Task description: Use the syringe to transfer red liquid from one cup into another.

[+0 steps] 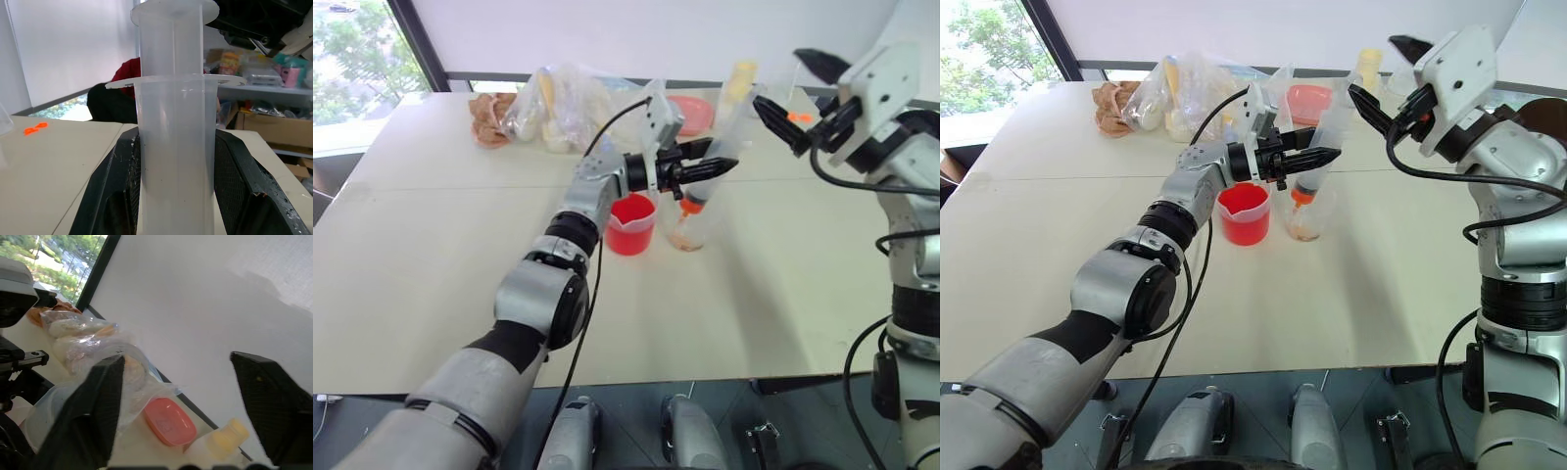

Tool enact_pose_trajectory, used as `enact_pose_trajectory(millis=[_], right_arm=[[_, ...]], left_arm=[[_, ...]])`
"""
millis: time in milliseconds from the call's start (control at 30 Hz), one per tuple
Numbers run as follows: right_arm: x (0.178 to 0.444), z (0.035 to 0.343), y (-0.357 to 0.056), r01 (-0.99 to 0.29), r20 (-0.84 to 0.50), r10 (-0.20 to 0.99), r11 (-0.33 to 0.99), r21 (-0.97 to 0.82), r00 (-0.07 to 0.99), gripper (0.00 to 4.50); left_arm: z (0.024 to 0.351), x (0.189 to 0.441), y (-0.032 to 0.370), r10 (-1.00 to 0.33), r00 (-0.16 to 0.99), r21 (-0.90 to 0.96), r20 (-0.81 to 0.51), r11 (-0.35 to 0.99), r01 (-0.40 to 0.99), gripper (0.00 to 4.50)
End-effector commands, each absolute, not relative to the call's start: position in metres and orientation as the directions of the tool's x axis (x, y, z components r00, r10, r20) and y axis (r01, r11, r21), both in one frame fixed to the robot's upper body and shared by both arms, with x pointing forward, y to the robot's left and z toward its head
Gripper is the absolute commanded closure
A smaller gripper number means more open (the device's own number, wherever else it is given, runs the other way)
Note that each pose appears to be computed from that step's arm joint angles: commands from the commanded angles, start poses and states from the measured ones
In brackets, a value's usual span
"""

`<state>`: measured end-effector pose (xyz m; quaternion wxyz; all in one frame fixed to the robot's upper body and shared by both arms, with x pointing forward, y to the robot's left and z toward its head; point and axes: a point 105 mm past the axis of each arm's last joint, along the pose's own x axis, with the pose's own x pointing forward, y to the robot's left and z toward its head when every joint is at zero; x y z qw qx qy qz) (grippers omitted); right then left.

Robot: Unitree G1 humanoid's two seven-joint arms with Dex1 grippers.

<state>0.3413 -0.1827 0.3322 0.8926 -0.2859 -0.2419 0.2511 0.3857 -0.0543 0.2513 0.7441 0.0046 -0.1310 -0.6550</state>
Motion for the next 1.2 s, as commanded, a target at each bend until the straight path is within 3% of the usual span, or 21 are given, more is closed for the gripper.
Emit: enact_pose_trajectory(millis=[33, 133, 400, 933, 1033, 1200], right_arm=[[0.331, 0.348, -0.171, -0.302, 0.326, 0.63, 0.682, -0.665, 0.705, 3.06], [0.33, 0.344, -0.167, -0.329, 0.307, 0.644, 0.674, -0.662, 0.701, 4.48], [0.329, 0.307, -0.148, -0.461, 0.214, 0.694, 0.644, -0.611, 0.687, 4.48], [0.334, 0.277, -0.14, -0.505, 0.196, 0.682, 0.676, -0.536, 0.705, 4.48], [0.334, 0.287, -0.153, -0.461, 0.234, 0.644, 0.714, -0.528, 0.729, 3.49], [0.329, 0.303, -0.193, -0.331, 0.297, 0.522, 0.796, -0.507, 0.8, 1.03]], left_arm=[[0.267, 0.379, -0.063, -0.971, 0.073, 0.226, 0.226, 0.125, 0.966, 2.95], [0.273, 0.378, -0.066, -0.964, 0.066, 0.218, 0.258, 0.124, 0.968, 2.95], [0.294, 0.375, -0.069, -0.945, 0.058, 0.228, 0.323, 0.137, 0.964, 2.95], [0.309, 0.375, -0.065, -0.931, 0.06, 0.23, 0.36, 0.15, 0.962, 2.95], [0.305, 0.373, -0.067, -0.935, 0.042, 0.218, 0.352, 0.126, 0.968, 2.95], [0.3, 0.37, -0.068, -0.938, 0.019, 0.206, 0.346, 0.095, 0.974, 2.95]])
